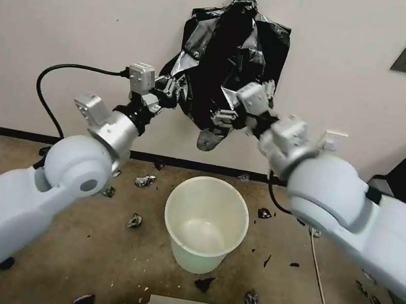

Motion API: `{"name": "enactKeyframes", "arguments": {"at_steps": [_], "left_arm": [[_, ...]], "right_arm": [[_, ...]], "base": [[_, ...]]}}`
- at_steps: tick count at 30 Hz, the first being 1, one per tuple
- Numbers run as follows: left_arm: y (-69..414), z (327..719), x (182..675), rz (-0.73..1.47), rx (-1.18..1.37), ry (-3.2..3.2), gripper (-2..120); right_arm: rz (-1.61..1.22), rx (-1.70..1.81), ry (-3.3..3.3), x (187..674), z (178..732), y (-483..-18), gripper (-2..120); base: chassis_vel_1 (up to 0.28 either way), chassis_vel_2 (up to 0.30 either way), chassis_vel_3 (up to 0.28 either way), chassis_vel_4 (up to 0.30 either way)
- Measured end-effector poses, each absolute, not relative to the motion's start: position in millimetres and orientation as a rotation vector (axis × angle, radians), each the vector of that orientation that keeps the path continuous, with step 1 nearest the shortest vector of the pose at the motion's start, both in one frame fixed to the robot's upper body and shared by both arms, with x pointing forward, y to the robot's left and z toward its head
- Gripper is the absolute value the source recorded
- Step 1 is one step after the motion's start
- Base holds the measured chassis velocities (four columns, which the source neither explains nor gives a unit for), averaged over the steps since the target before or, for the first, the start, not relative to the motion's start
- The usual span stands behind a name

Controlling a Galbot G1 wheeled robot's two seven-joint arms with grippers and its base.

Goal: Place a trash bag onto the trash bin.

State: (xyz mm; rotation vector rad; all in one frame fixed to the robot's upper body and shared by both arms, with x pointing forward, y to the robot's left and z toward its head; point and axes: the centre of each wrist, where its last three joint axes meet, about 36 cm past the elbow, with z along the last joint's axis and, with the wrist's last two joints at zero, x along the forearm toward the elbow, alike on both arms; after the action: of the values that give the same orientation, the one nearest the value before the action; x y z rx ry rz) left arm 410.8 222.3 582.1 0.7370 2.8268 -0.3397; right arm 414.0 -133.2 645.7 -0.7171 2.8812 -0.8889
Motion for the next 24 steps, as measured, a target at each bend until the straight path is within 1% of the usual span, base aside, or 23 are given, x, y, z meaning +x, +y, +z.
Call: {"name": "enactKeyframes", "arguments": {"at_steps": [2, 7, 12, 13, 15, 21, 23, 24], "left_arm": [[221, 583, 410, -0.344, 0.742, 2.822, 0], [219, 583, 411, -0.349, 0.75, 2.817, 0], [214, 584, 411, -0.354, 0.767, 2.81, 0], [214, 584, 411, -0.354, 0.771, 2.81, 0], [213, 584, 409, -0.354, 0.777, 2.807, 0], [211, 586, 408, -0.356, 0.784, 2.798, 0], [210, 586, 408, -0.36, 0.788, 2.795, 0], [210, 586, 408, -0.36, 0.788, 2.795, 0]], "right_arm": [[-0.967, -0.694, 2.877, 418, 647, -131, 100], [-1.034, -0.688, 2.846, 419, 648, -127, 100], [-1.11, -0.618, 2.813, 431, 648, -120, 100], [-1.132, -0.606, 2.802, 433, 650, -119, 98], [-1.163, -0.621, 2.796, 433, 653, -118, 91], [-1.219, -0.632, 2.823, 433, 654, -121, 84], [-1.237, -0.618, 2.845, 433, 651, -124, 75], [-1.237, -0.618, 2.845, 433, 651, -124, 75]], "base": [[0.0, 0.0, 0.0, 0.0], [0.0, 0.0, 0.0, 0.0], [0.0, 0.0, 0.0, 0.0], [0.0, 0.0, 0.0, 0.0], [0.0, 0.0, 0.0, 0.0], [0.0, 0.0, 0.0, 0.0], [0.0, 0.0, 0.0, 0.0], [0.0, 0.0, 0.0, 0.0]]}}
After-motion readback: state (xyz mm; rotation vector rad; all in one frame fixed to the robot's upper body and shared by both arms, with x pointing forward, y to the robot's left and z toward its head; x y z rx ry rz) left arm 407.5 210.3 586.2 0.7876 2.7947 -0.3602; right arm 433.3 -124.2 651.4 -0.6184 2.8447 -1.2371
